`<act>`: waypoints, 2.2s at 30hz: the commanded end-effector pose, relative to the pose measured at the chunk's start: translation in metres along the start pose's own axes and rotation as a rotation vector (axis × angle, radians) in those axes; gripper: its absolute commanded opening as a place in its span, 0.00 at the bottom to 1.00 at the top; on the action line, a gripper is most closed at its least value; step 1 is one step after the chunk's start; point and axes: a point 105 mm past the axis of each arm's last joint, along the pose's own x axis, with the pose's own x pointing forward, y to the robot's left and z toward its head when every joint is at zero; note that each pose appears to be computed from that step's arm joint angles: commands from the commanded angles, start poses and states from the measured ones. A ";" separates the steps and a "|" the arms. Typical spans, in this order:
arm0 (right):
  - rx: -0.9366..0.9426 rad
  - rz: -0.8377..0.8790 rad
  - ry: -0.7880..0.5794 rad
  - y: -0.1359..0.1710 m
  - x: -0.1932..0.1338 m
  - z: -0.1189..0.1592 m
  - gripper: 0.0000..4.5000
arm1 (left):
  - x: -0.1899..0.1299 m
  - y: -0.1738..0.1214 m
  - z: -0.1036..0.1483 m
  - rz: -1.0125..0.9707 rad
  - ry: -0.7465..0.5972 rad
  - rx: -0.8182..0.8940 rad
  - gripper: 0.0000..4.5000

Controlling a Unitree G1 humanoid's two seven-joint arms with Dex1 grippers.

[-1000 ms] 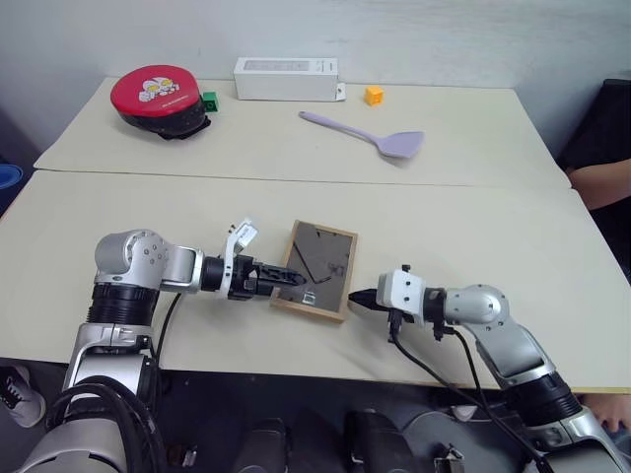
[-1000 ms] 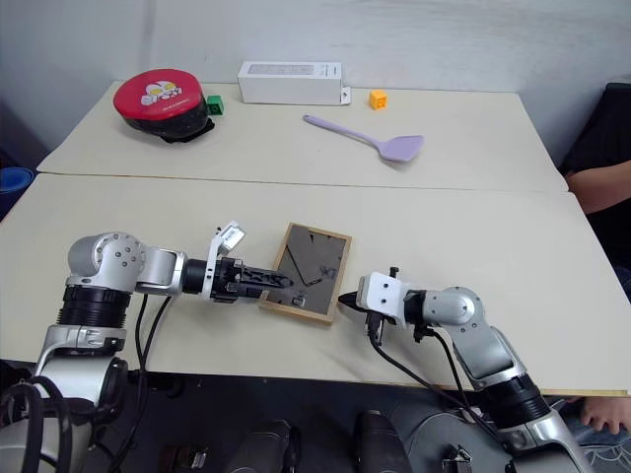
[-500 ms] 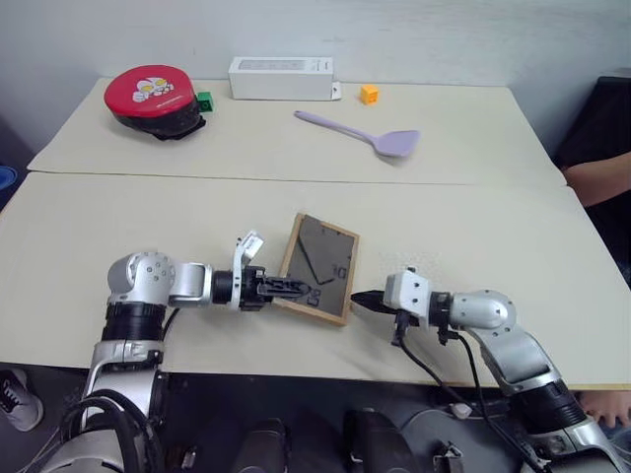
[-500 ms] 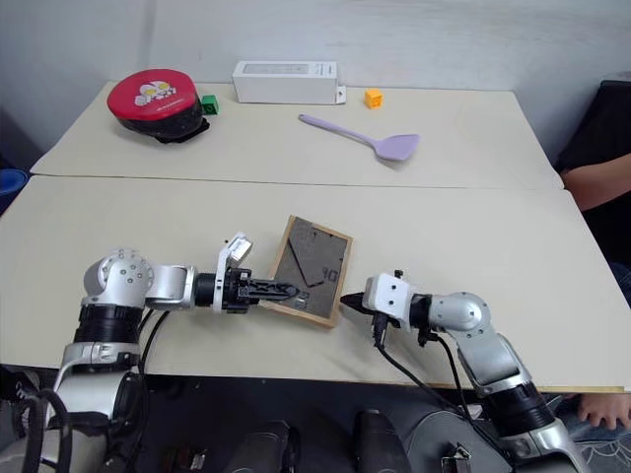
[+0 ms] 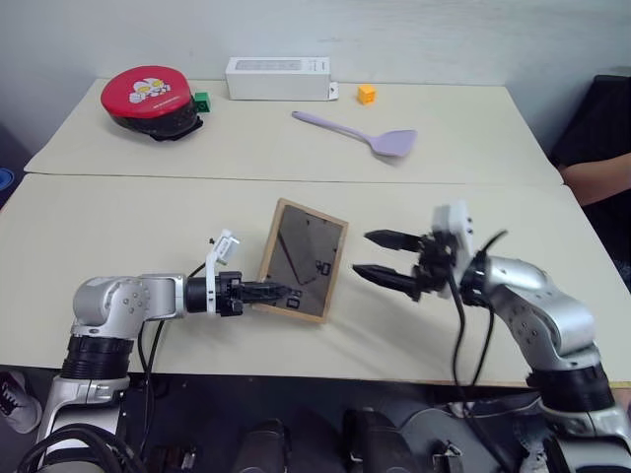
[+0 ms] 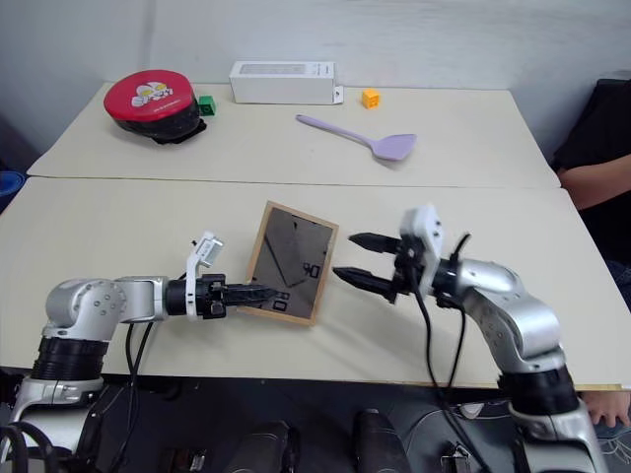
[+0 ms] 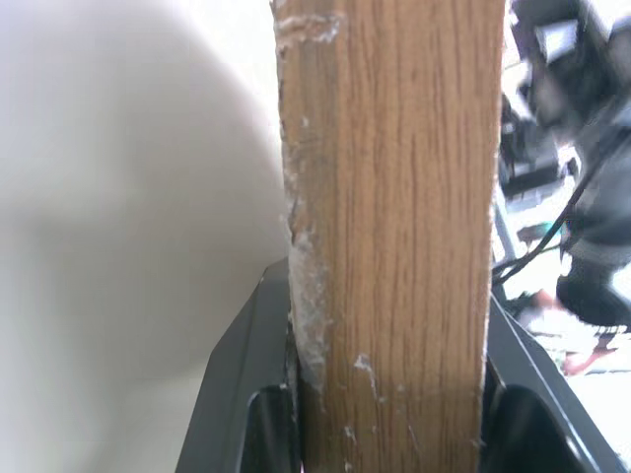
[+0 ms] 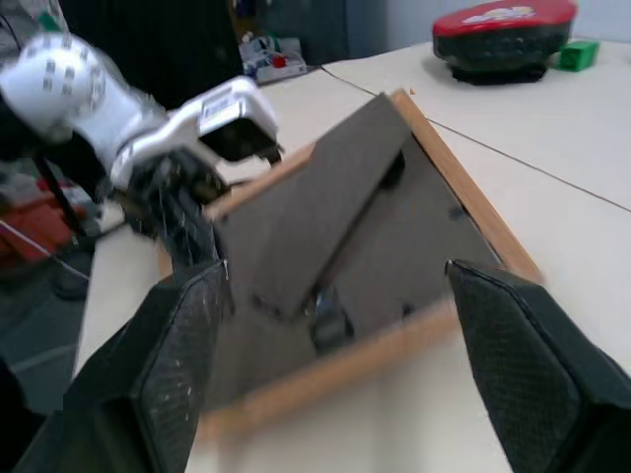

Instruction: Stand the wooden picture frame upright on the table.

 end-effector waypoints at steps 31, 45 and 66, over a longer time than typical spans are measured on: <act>-0.293 0.163 -0.028 0.022 -0.004 0.002 0.79 | 0.006 -0.022 0.009 -0.144 0.006 -0.190 0.28; -1.243 0.050 0.071 -0.011 -0.044 -0.019 0.79 | -0.011 -0.051 0.028 -0.376 0.109 -0.521 0.28; -1.429 -0.126 -0.104 -0.010 -0.004 -0.015 0.35 | -0.002 -0.058 0.016 -0.359 0.166 -0.554 0.28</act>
